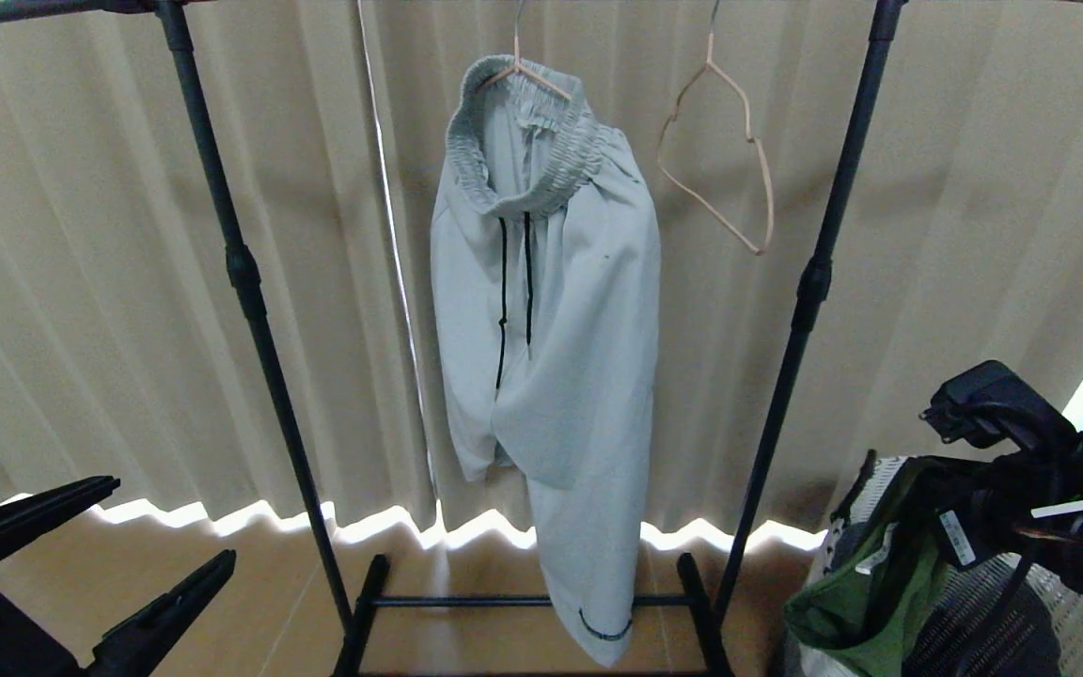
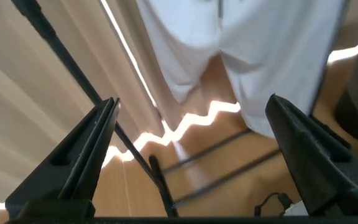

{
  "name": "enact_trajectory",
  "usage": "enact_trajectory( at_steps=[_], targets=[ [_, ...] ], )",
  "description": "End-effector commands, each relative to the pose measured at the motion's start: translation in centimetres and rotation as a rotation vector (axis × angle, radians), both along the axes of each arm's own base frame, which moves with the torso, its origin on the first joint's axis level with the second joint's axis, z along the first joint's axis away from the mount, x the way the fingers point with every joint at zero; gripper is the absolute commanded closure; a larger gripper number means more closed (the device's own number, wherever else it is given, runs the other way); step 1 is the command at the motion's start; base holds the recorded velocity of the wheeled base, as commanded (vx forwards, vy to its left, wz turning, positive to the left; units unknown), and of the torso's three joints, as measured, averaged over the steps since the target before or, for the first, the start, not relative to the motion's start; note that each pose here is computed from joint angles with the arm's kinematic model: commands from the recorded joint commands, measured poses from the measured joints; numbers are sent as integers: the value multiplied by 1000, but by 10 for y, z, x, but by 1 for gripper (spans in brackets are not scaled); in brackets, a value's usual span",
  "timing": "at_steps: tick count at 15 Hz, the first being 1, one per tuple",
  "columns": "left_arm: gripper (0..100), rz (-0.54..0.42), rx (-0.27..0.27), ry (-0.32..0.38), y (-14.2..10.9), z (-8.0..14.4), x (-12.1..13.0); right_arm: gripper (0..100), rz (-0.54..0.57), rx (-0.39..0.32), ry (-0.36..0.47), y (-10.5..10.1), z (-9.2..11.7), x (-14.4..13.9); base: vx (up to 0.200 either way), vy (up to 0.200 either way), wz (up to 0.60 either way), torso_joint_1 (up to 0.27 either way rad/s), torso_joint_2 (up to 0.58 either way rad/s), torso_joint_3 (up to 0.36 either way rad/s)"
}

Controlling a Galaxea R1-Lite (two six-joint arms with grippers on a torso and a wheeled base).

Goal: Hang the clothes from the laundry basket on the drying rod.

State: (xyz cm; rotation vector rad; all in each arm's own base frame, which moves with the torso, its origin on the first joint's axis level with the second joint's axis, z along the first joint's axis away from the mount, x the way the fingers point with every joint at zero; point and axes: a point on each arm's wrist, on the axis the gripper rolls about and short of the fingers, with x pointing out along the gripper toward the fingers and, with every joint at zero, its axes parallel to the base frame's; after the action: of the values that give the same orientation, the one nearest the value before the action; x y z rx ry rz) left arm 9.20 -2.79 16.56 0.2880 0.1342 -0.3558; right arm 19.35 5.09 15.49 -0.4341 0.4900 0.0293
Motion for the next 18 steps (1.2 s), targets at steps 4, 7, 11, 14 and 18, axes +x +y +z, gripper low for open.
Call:
enact_trajectory(
  at_steps=[4,7,11,14,18],
  targets=[
    [0,-183,-8,-6,-16,-2,-7,100,124,63,-67,15,21,8,-50,0,0,1,1,1],
    [0,-282,-2,-2,-27,0,-7,100,249,113,-123,34,40,7,0,0,0,0,0,0],
    [0,-429,11,75,-68,10,20,100,385,157,-162,62,54,-4,0,0,0,0,0,0],
    [0,-477,-17,156,-121,10,61,100,536,305,-193,87,75,-20,0,0,0,0,0,0],
    [0,-574,-95,281,-198,-11,71,100,674,352,-198,108,86,-30,0,0,0,0,0,0]
  ],
)
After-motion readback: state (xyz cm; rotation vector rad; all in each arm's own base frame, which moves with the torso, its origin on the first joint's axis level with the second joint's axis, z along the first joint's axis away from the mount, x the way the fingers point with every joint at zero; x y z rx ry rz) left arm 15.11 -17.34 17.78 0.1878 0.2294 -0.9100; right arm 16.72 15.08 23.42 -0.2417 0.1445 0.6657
